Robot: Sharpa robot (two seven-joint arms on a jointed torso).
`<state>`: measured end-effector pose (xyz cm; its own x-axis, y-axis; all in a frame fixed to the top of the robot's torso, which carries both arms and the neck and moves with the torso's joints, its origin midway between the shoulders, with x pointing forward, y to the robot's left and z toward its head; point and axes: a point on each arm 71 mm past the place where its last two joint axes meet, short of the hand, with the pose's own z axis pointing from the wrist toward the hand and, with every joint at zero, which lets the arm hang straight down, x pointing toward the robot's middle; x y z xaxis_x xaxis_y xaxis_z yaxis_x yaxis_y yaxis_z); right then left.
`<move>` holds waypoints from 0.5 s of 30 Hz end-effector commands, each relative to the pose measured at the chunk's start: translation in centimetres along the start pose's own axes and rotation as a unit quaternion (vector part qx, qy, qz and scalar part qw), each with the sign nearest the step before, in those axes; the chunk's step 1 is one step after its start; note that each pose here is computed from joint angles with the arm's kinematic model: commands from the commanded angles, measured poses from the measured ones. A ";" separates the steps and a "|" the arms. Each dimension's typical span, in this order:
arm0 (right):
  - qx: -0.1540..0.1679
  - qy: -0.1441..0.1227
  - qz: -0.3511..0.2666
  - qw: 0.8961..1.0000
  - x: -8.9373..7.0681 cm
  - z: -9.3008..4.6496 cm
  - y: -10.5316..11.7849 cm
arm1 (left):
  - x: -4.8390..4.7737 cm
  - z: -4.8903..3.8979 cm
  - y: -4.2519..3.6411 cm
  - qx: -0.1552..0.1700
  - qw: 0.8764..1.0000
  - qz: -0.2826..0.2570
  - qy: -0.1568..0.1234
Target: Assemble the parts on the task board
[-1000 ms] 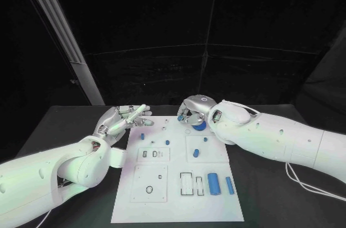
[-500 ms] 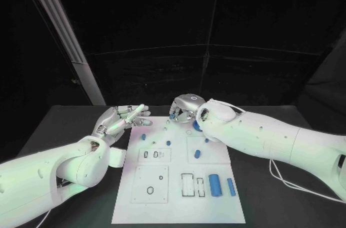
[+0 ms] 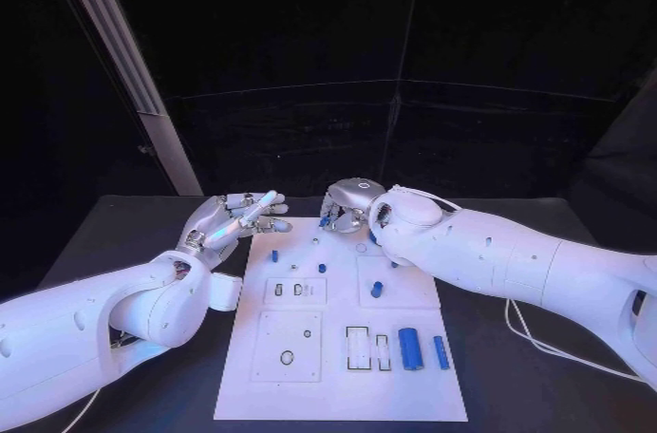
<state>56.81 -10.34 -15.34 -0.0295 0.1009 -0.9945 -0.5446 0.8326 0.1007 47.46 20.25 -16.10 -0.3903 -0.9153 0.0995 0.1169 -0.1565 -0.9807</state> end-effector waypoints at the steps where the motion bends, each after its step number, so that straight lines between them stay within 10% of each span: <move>1: -0.008 0.016 -0.007 1.000 0.1 0.1 0.3 | 0.15 0.08 -0.12 0.002 1.000 -0.002 0.003; 15: -0.012 0.017 -0.010 1.000 0.2 0.4 0.8 | 0.20 0.14 -0.15 0.003 1.000 -0.002 0.003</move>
<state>56.71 -9.54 -15.30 -0.0407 0.0845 -0.9956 -0.5583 0.8244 0.0928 47.51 20.16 -16.06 -0.3912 -0.9149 0.0998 0.1160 -0.1566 -0.9808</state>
